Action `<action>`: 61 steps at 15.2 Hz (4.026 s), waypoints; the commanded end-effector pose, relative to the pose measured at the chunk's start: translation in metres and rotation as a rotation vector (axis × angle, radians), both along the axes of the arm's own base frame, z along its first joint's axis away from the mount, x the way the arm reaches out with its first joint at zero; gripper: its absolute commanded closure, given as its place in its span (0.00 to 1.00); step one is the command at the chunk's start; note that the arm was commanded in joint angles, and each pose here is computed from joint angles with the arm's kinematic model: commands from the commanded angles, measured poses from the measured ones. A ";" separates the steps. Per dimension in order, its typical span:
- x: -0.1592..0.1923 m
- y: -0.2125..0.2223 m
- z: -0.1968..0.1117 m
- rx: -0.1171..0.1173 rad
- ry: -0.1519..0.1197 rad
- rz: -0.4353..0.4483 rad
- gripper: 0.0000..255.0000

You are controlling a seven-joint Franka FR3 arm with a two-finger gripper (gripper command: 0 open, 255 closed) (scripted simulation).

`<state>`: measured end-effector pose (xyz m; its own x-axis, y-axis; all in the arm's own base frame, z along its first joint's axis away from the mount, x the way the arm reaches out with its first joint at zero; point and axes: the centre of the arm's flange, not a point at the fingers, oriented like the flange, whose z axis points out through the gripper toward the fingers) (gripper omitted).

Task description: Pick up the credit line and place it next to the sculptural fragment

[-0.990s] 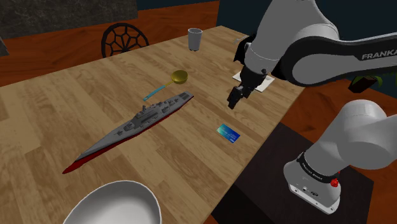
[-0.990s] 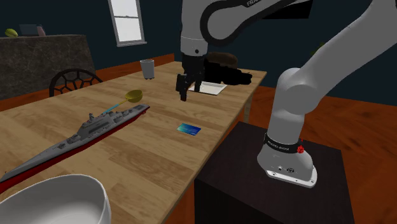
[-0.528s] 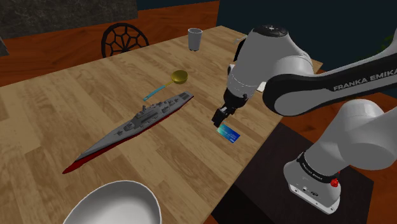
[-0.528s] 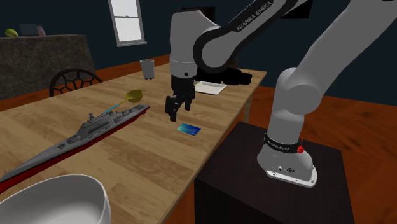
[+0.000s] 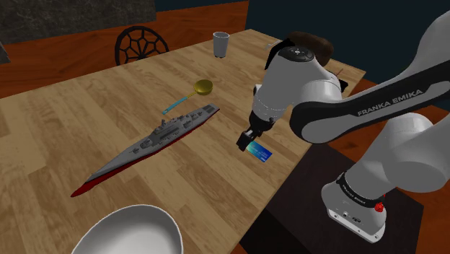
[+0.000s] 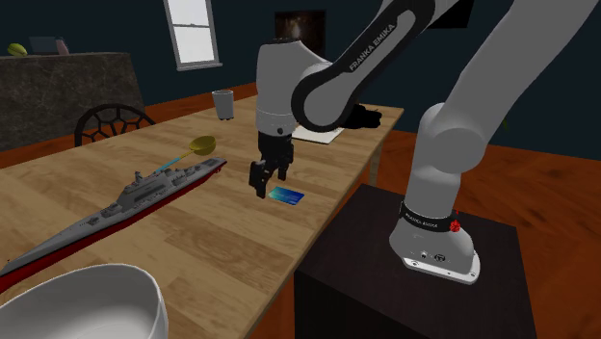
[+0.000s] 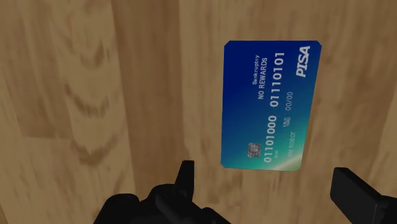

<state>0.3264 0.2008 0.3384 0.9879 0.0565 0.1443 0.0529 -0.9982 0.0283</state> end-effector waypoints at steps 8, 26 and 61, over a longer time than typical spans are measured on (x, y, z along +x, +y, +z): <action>0.000 0.000 -0.002 0.000 -0.001 0.000 1.00; 0.000 0.000 0.050 0.000 -0.001 0.000 1.00; -0.004 -0.066 0.205 0.000 -0.001 0.000 1.00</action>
<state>0.3227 0.1488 0.5411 0.9878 0.0549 0.1454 0.0513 -0.9983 0.0282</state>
